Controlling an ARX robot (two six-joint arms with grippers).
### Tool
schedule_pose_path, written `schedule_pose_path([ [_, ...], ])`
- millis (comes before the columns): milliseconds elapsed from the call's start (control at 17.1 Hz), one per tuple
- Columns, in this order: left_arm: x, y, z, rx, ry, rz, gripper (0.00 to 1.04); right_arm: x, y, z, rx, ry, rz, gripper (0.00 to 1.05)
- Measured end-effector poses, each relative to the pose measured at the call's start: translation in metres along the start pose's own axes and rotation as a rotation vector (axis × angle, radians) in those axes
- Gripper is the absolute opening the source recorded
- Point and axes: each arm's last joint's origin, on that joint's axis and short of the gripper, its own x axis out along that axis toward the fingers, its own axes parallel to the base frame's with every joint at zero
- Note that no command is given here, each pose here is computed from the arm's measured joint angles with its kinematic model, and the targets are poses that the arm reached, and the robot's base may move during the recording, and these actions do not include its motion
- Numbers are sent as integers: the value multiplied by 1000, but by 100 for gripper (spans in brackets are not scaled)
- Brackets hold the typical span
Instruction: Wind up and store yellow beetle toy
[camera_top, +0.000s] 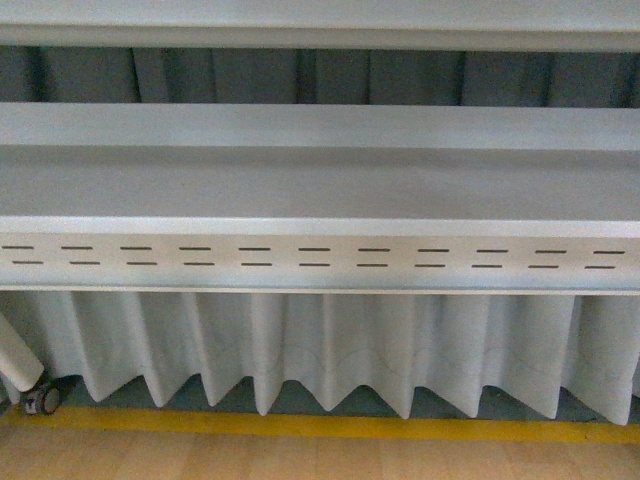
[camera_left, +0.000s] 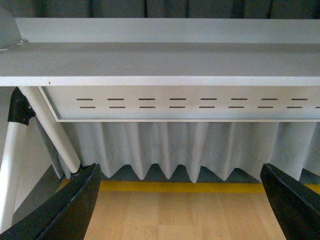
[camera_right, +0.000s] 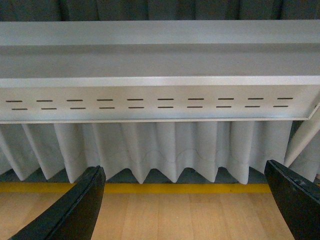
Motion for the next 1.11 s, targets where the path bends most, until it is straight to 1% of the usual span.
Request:
schedule_pose_path([
  [1110,0,0,0,0,0,0,98,0,0,0,0,0,0,98],
])
